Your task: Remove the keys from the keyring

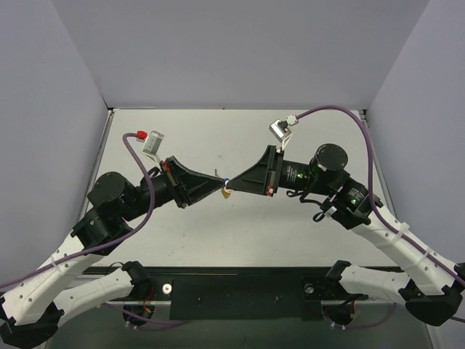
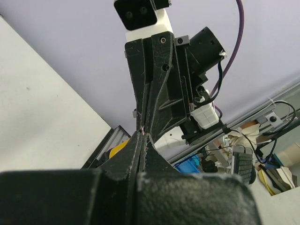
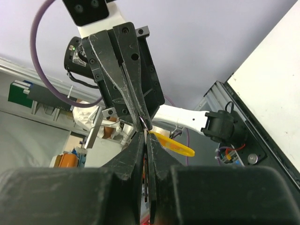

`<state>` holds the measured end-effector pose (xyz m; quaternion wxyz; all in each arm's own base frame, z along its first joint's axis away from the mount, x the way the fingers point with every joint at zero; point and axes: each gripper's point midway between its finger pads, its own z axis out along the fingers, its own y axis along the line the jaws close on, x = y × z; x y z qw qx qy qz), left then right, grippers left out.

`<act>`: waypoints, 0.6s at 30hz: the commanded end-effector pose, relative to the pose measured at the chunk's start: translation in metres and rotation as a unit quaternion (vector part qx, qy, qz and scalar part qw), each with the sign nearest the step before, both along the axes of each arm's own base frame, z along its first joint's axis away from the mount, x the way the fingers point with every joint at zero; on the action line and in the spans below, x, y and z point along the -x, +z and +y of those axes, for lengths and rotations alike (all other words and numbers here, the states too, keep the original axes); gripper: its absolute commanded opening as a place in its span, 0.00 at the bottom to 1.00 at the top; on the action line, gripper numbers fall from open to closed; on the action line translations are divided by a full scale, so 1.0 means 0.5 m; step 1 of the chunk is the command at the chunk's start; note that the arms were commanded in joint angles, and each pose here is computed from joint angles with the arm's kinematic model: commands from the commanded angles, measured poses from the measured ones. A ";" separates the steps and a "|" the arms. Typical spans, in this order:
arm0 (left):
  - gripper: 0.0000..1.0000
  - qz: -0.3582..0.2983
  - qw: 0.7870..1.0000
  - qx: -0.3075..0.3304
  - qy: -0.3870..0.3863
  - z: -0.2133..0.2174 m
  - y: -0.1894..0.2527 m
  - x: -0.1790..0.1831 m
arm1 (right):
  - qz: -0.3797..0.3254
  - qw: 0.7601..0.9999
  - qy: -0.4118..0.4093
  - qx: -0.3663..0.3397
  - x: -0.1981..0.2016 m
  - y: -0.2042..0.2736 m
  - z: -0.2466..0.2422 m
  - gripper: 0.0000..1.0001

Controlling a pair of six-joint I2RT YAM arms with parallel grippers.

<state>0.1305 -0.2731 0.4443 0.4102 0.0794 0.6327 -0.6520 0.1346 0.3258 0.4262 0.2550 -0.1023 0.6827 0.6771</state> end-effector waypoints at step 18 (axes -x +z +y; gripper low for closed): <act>0.00 -0.006 0.976 -0.109 -0.187 -0.040 -0.058 0.111 | -0.011 0.995 0.076 0.063 0.024 -0.049 0.034 0.00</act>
